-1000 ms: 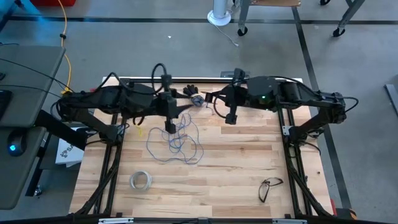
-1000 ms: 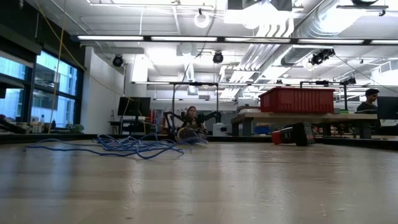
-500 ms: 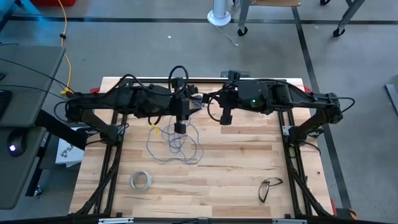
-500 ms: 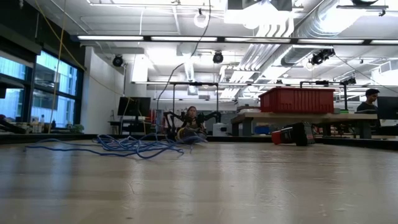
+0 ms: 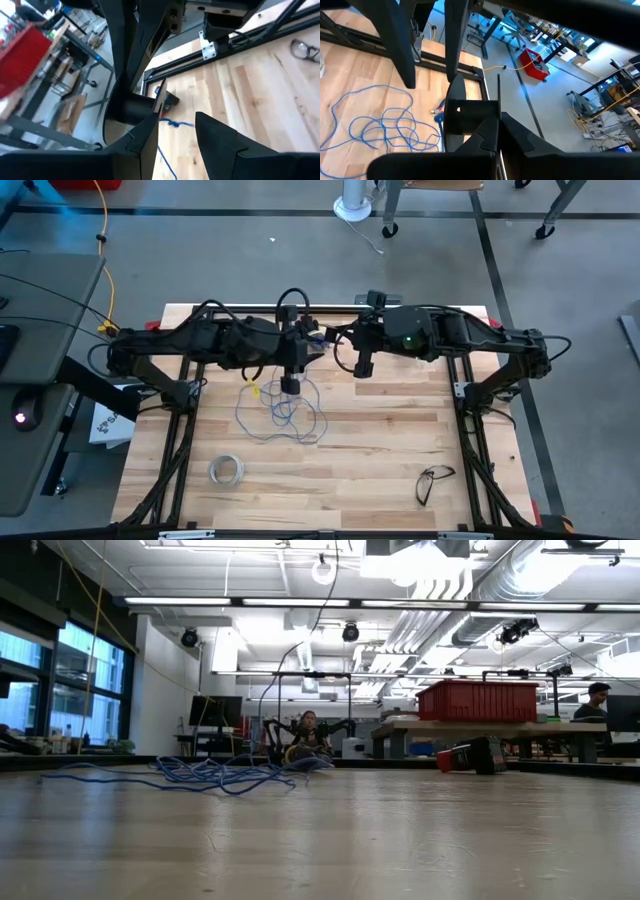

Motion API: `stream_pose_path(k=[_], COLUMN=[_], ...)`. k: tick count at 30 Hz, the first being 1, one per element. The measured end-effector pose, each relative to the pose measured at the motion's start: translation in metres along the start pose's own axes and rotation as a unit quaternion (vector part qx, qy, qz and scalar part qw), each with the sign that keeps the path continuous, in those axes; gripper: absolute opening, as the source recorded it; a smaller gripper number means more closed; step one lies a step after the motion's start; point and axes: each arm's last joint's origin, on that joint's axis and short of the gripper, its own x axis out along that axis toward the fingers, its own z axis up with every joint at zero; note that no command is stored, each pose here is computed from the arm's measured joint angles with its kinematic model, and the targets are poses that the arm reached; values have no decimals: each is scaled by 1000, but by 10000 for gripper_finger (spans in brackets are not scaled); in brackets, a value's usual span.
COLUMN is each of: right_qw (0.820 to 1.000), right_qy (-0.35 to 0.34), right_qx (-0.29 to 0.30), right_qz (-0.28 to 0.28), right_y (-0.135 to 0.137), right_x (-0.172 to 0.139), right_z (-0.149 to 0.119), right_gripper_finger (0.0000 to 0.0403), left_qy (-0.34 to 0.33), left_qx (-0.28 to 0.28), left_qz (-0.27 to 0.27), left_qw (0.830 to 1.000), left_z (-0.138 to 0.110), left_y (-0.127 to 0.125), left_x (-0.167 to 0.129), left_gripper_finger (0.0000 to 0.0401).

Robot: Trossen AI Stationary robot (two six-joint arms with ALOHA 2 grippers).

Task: Coil cords
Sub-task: Coil the blue wire onto the black spool

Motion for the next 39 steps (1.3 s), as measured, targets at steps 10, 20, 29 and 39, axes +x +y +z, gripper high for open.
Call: stream_pose_path(k=[10, 20, 29, 39], right_qw=[1000, 1000, 1000, 1000], right_qy=[-6, -5, -1, -2], right_qx=[3, -4, -3, 0], right_qz=[0, 22, 19, 14], right_y=[-1, 2, 1, -1], right_x=[-1, 1, 0, 1], right_z=[1, 0, -1, -1], right_gripper_finger=[0, 0, 0, 0], left_qy=[-13, -35, -22, -1], left_qx=[63, 64, 32, 27], left_qz=[19, 33, -7, -20], left_qw=[998, 997, 999, 999], left_z=[5, 10, 4, 0], left_y=[-1, 0, 0, -5], left_x=[-5, -10, -4, 6], left_gripper_finger=[126, 126, 126, 126])
